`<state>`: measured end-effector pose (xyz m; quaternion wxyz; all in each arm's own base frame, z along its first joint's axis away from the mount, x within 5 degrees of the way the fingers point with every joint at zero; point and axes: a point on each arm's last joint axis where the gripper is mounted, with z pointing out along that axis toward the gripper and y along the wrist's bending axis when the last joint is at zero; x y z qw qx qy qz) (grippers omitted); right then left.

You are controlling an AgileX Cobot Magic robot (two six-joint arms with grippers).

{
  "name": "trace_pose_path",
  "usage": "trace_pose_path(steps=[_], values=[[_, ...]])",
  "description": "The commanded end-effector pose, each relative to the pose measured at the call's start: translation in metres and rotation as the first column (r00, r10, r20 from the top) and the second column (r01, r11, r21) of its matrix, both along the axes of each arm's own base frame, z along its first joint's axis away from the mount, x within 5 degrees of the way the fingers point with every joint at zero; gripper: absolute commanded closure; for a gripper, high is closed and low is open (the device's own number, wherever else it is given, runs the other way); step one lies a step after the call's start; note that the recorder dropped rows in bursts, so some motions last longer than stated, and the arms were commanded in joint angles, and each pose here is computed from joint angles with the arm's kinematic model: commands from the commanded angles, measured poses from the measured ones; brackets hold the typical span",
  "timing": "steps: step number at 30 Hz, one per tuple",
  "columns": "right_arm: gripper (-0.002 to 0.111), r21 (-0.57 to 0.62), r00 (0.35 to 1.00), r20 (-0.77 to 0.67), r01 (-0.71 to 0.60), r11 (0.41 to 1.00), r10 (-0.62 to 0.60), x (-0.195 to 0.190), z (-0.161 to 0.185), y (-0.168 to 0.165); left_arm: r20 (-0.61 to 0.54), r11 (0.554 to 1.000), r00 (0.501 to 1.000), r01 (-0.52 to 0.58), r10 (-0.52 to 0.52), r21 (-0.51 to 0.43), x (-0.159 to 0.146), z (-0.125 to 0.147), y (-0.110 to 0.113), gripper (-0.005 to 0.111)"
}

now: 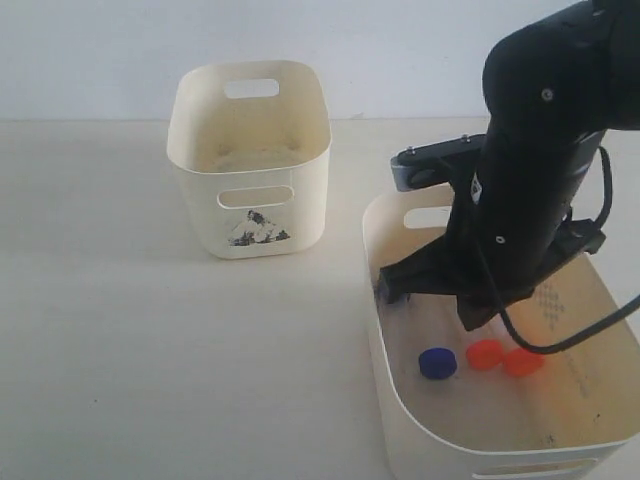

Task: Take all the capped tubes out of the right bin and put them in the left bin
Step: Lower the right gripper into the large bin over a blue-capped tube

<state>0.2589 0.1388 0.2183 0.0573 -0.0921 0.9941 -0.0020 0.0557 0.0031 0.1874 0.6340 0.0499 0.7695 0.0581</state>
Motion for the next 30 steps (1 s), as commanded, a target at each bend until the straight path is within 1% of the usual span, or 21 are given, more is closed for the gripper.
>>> trace_pose_path(steps=[1, 5, 8, 11, 16, 20, 23, 27, 28, 30], values=[[0.109, 0.023, 1.000, 0.027, 0.004, 1.000, -0.005, 0.003, 0.001, 0.003, 0.015, 1.000, 1.000, -0.002, 0.002, -0.013, 0.000, 0.002, 0.000, 0.102], [0.109, 0.037, 0.998, 0.059, 0.001, 0.999, -0.003, 0.009, -0.002, 0.002, 0.015, 1.000, 1.000, -0.002, 0.002, -0.013, 0.000, 0.002, 0.000, 0.102], [0.109, -0.002, 0.999, -0.022, 0.041, 0.999, -0.041, 0.017, -0.020, -0.010, 0.015, 1.000, 1.000, -0.002, 0.002, -0.013, 0.000, 0.002, 0.000, 0.102], [0.109, -0.010, 0.997, -0.046, 0.055, 0.998, -0.056, 0.021, -0.026, -0.015, 0.015, 1.000, 1.000, -0.002, 0.002, -0.013, 0.000, 0.002, 0.000, 0.102], [0.109, 0.060, 0.997, -0.042, 0.065, 0.996, -0.063, 0.023, -0.026, -0.011, 0.015, 1.000, 1.000, -0.002, 0.002, -0.013, 0.000, 0.002, 0.000, 0.102], [0.109, 0.120, 0.995, -0.046, 0.098, 0.988, -0.093, 0.025, -0.031, -0.005, 0.015, 1.000, 1.000, -0.002, 0.002, -0.013, 0.000, 0.002, 0.000, 0.102], [0.109, 0.107, 0.994, -0.056, 0.096, 0.990, -0.090, 0.028, -0.040, -0.004, 0.015, 1.000, 1.000, -0.002, 0.002, -0.013, 0.000, 0.002, 0.000, 0.102], [0.109, 0.077, 0.997, -0.029, 0.067, 0.995, -0.064, 0.033, -0.047, -0.005, 0.015, 1.000, 1.000, -0.002, 0.002, -0.013, 0.000, 0.002, 0.000, 0.102], [0.106, 0.073, 0.998, -0.014, 0.058, 0.996, -0.058, 0.035, -0.047, -0.006, 0.015, 1.000, 1.000, -0.002, 0.002, -0.013, 0.000, 0.002, 0.000, 0.102], [0.092, 0.069, 0.999, 0.014, 0.045, 0.997, -0.046, 0.037, -0.047, -0.006, 0.015, 1.000, 1.000, -0.002, 0.002, -0.013, 0.000, 0.002, 0.000, 0.102]])
